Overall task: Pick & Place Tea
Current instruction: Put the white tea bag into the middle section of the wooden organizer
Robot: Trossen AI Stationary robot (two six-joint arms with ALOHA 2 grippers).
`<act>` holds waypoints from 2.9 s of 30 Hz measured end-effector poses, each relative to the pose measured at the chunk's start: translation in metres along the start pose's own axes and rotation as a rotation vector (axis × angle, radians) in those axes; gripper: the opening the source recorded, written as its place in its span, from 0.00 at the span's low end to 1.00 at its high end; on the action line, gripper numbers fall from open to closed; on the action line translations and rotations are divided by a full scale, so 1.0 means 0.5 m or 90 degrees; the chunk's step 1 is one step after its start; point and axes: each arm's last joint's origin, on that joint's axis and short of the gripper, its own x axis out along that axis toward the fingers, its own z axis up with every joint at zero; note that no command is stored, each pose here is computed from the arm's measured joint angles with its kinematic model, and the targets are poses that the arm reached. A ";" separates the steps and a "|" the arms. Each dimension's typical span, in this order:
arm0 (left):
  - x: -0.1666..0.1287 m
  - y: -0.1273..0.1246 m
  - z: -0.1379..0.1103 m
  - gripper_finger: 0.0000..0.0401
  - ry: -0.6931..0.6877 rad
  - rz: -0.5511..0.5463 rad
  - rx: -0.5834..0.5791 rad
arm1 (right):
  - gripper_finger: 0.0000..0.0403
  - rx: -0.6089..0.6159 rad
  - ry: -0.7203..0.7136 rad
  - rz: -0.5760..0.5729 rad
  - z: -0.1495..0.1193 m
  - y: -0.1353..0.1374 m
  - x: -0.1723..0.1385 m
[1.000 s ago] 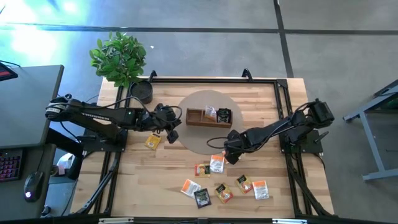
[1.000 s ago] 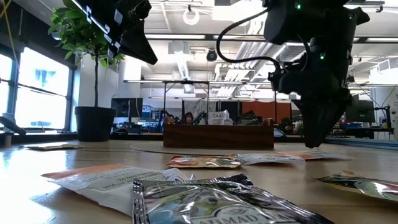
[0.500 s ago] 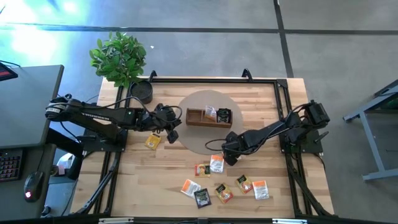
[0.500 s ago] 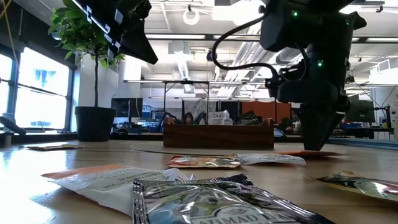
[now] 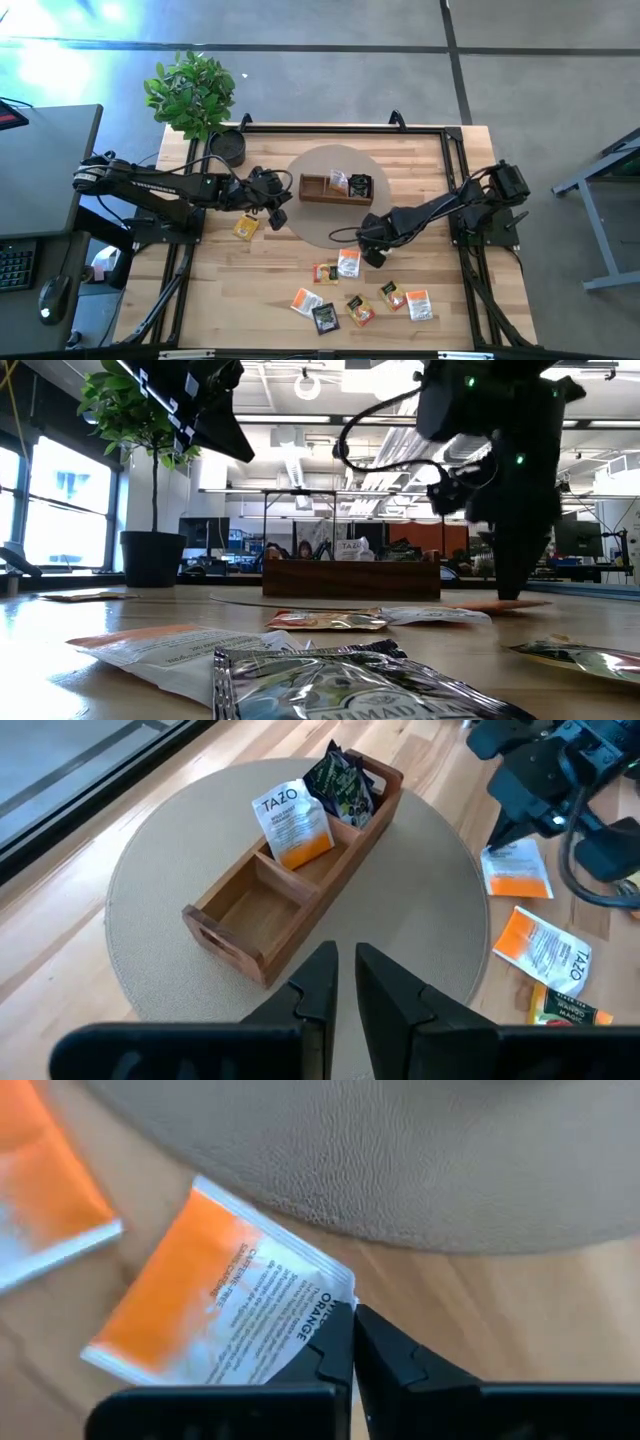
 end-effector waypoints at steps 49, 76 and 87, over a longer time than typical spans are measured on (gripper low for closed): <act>0.000 0.000 0.001 0.10 -0.003 -0.001 0.036 | 0.00 -0.733 -0.291 -0.232 0.240 -0.126 -0.087; 0.000 0.001 0.002 0.10 -0.011 0.014 0.033 | 0.27 -0.596 -0.368 -0.130 0.274 -0.166 -0.090; 0.000 0.001 0.003 0.10 -0.014 0.018 0.032 | 0.30 -0.563 -0.332 -0.197 0.254 -0.143 -0.091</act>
